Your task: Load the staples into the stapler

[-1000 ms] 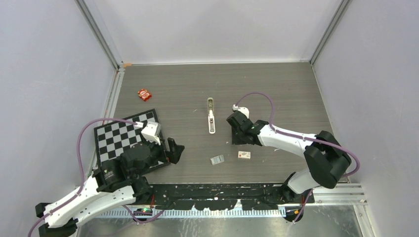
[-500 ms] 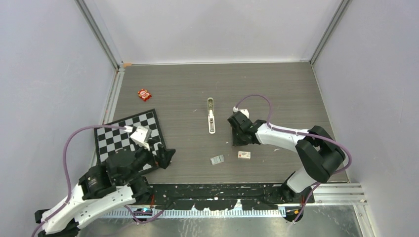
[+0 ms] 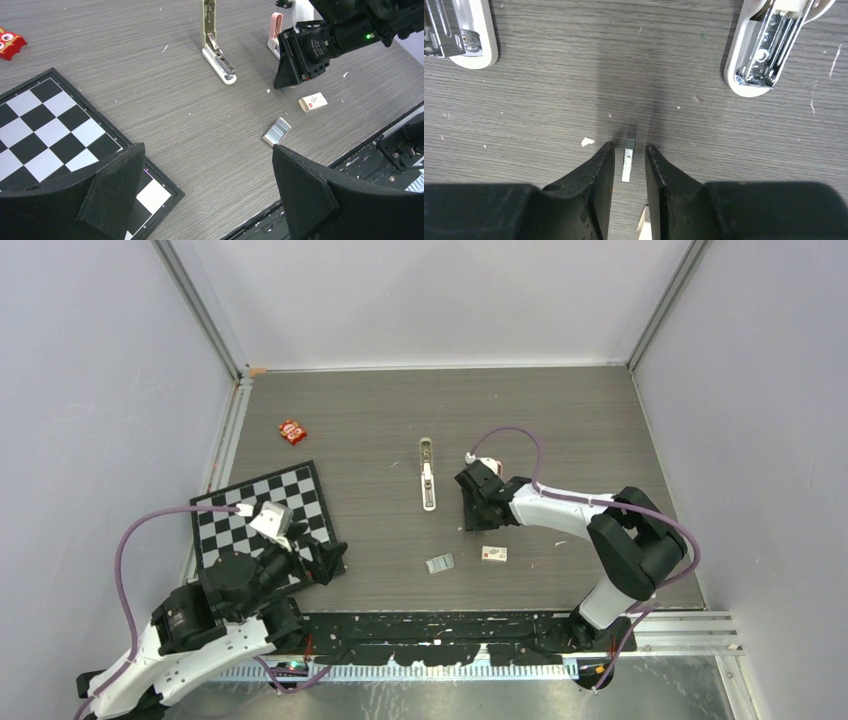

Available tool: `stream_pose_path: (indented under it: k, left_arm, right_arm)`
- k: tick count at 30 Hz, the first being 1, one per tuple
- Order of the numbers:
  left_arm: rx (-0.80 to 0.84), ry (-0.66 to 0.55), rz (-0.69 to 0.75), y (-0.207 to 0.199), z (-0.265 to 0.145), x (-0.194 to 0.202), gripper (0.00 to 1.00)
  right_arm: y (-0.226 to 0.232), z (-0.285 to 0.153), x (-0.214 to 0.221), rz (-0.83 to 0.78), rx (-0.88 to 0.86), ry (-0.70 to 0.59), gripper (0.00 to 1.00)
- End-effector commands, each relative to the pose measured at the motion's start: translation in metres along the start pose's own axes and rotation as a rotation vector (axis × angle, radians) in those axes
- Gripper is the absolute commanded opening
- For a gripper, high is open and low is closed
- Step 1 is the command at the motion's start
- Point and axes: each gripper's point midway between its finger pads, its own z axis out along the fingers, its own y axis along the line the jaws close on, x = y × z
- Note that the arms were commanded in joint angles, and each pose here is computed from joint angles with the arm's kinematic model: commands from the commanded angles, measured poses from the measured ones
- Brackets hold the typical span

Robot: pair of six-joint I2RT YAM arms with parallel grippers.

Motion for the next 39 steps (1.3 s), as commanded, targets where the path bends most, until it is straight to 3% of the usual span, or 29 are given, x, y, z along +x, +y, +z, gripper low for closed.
stream_pose_path:
  k: [1,21,39]
  left_arm:
    - [0.005,0.003,0.019,-0.004,0.005,-0.003,1.0]
    - [0.006,-0.007,0.009,-0.002,0.001,-0.004,1.0]
    - [-0.001,-0.007,0.007,-0.001,0.002,-0.004,1.0]
  right_arm:
    - [-0.01,-0.002,-0.003,-0.036,0.058,0.01,0.34]
    - [-0.038,-0.02,-0.007,0.006,0.086,-0.032,0.26]
    - [-0.008,-0.034,-0.019,0.06,-0.06,-0.043,0.31]
